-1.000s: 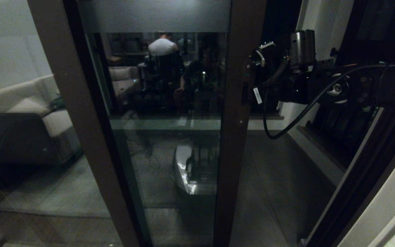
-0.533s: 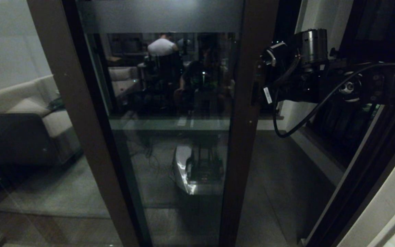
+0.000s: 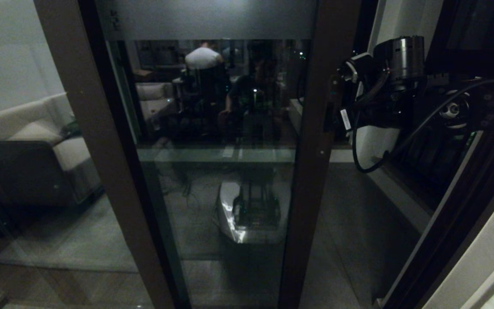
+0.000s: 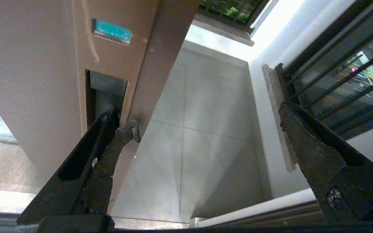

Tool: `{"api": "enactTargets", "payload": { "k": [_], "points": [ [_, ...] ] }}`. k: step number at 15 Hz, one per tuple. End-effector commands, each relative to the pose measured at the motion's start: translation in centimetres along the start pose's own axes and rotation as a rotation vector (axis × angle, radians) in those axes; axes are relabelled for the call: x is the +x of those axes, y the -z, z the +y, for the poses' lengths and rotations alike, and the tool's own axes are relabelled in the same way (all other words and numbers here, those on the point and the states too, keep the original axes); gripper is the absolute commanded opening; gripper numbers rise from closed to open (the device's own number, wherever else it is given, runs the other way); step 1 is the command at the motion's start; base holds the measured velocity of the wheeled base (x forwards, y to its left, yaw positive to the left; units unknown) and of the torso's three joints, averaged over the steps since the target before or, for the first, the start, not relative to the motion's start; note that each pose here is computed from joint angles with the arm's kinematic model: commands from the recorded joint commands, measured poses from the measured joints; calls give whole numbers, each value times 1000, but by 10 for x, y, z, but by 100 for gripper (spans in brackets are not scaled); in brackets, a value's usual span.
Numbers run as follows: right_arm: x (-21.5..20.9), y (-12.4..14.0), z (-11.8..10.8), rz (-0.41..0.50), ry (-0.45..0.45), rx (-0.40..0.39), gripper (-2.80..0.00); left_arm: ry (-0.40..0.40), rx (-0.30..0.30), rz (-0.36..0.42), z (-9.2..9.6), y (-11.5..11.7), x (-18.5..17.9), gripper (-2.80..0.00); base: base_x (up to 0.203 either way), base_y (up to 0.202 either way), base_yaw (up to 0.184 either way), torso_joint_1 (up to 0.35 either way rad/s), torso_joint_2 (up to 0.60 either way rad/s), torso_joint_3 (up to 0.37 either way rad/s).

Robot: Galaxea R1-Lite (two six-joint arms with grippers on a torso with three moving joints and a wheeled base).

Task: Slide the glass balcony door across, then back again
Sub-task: Close the slid door

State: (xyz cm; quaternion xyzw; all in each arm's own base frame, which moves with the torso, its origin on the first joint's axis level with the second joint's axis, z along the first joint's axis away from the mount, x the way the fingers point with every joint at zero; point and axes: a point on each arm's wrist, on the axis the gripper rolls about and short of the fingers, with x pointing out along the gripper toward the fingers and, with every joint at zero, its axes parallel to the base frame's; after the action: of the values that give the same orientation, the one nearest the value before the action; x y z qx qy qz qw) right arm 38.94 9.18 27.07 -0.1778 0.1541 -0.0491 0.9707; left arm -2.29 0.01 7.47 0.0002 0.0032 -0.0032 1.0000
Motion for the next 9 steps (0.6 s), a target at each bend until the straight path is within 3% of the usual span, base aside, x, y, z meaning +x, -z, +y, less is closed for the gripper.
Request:
{"api": "enactTargets", "payload": {
  "k": [1,9],
  "points": [
    [-9,2,-7,11,7,-9,0,0,0,1,0,0,0,-280,0,0,0,0,0,0],
    [-15,5,-20,21,33,-18,0,0,0,1,0,0,0,-280,0,0,0,0,0,0]
  ]
}}
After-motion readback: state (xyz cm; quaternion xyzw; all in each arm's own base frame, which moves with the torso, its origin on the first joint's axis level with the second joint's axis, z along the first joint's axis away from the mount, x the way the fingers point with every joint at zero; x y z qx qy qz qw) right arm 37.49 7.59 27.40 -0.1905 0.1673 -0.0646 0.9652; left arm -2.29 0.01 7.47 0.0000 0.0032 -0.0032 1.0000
